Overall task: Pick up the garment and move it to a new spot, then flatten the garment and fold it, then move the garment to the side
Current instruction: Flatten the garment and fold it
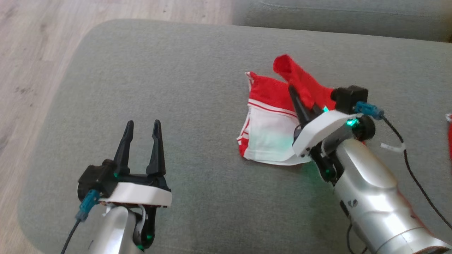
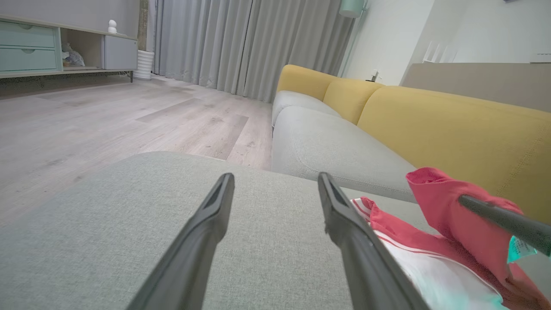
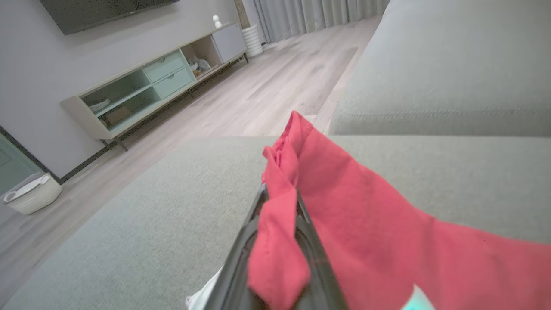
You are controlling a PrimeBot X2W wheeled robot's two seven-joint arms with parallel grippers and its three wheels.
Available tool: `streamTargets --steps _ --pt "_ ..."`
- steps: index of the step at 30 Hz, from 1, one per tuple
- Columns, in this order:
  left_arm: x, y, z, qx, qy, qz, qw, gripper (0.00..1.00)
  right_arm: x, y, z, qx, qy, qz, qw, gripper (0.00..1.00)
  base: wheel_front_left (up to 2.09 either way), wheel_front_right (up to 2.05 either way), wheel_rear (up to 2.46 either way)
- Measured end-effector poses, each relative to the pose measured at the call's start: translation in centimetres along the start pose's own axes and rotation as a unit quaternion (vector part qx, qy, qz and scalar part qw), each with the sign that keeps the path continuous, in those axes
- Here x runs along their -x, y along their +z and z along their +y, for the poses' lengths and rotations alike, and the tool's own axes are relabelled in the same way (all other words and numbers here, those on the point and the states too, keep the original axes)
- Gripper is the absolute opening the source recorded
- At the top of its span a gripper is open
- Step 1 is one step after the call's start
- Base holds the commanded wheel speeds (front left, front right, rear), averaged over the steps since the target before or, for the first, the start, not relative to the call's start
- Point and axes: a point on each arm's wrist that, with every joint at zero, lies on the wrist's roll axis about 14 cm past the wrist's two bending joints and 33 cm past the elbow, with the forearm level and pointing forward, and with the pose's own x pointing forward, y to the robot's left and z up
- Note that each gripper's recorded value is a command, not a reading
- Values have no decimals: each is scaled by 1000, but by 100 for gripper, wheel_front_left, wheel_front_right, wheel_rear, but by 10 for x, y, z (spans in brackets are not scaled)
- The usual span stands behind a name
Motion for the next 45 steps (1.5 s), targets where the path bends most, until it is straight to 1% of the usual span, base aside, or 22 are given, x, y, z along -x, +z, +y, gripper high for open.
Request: streamTargets --steps 5,7,8,10,13,15,18,20,22,25,27,29,31,34,39,45 --pt "4 -5 4 0 6 9 1000 100 -4 -32 20 -7 30 42 999 0 0 0 0" --pt "6 -7 7 1 13 11 1000 100 -2 -41 22 4 35 54 998 2 0 0 0" --pt "6 -7 7 0 13 13 1000 100 -1 -46 25 11 39 61 997 100 0 0 0" --pt "6 -9 6 1 12 15 1000 100 0 -48 27 16 45 64 997 100 0 0 0" --pt "5 -9 5 1 10 15 1000 100 -1 -39 30 10 49 43 998 100 0 0 0" --pt "2 -10 2 2 6 16 1000 100 -2 -26 34 7 55 19 998 100 0 0 0" --pt "-2 -10 -4 3 -4 16 1000 100 -2 -4 27 22 47 -15 999 100 0 0 0" --pt "-5 -9 -8 1 -10 13 1000 100 1 11 12 34 26 -35 998 100 0 0 0" --pt "-8 -7 -11 3 -15 9 1000 100 6 31 -9 39 -7 -64 997 100 0 0 0" --pt "-13 -6 -22 4 -31 6 999 100 23 69 -41 62 -57 -125 989 100 0 0 0" --pt "-16 -5 -28 2 -39 5 999 100 44 78 -63 78 -96 -149 981 100 0 0 0" --pt "-18 -2 -31 4 -42 0 999 100 71 67 -86 83 -142 -150 975 100 0 0 0" --pt "-18 -3 -36 3 -50 0 999 100 100 44 -105 88 -183 -135 970 100 0 0 0" --pt "-15 -13 -43 -16 -65 13 998 100 135 22 -120 88 -224 -122 963 100 0 0 0" --pt "-13 -24 -43 -19 -64 28 997 100 161 11 -125 79 -250 -124 957 100 0 0 0" --pt "-14 -35 -42 -20 -65 44 997 100 167 -7 -125 67 -257 -107 958 100 0 0 0"
